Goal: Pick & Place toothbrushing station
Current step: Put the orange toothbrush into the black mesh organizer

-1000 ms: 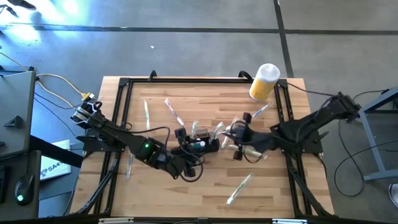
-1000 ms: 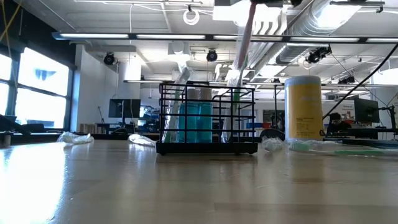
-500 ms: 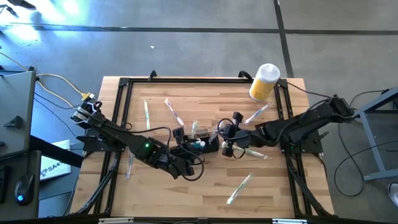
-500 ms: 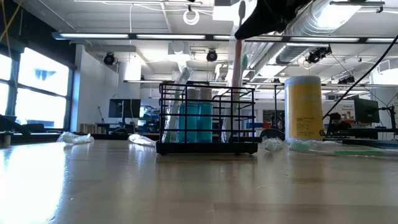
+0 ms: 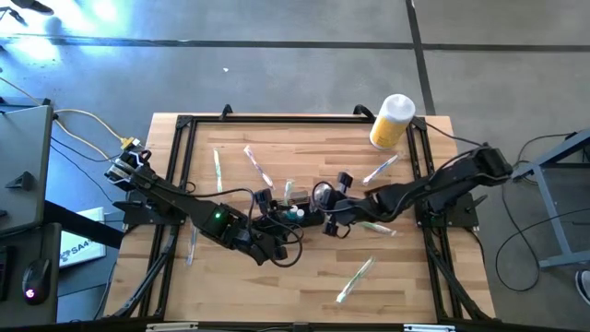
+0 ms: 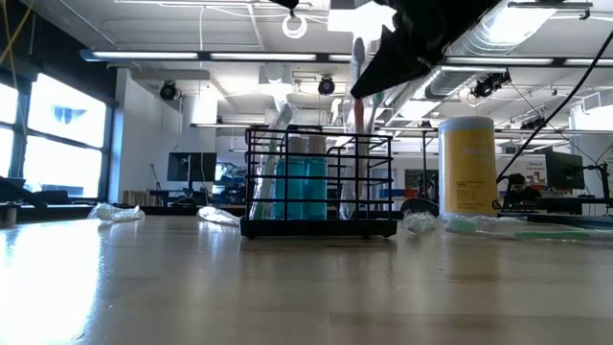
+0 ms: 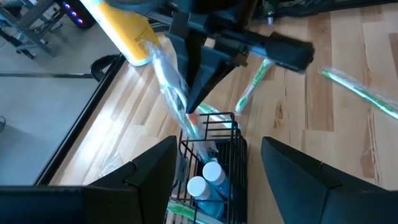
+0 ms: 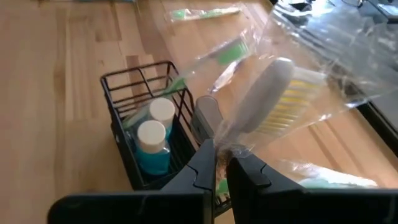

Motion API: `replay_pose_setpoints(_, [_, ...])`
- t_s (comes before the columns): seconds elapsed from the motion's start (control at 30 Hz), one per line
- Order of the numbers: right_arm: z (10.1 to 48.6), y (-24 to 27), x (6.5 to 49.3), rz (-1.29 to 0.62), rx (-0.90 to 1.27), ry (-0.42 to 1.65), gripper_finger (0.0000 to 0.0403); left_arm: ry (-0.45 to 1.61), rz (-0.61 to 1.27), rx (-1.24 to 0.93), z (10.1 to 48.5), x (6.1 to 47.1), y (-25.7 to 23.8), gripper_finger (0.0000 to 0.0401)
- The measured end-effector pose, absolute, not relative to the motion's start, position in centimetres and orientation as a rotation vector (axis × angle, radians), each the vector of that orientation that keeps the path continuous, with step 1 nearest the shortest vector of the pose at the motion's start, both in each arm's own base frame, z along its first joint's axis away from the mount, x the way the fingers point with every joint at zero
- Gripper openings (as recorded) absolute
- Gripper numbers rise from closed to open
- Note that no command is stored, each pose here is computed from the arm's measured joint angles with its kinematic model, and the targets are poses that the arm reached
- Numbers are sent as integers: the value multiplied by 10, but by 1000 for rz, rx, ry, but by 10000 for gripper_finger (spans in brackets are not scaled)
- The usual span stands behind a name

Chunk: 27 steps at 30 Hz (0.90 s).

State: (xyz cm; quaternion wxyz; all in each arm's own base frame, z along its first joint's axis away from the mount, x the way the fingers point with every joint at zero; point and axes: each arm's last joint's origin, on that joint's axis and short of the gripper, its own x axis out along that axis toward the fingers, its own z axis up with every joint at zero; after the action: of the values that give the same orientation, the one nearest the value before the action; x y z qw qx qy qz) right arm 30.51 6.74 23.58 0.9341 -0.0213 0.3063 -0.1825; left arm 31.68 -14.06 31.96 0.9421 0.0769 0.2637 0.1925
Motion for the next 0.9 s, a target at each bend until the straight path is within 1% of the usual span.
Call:
replay_pose_setpoints(0.43, [230,56,309,-385,24,660,11,544,392,136,319,316,-141,227])
replay_pose_setpoints(0.7, [226,54,306,-413,57,697,27,546,392,137,319,316,-140,227])
replay_pose_setpoints(0.9, [225,54,305,-385,61,723,42,546,391,137,319,316,-140,227])
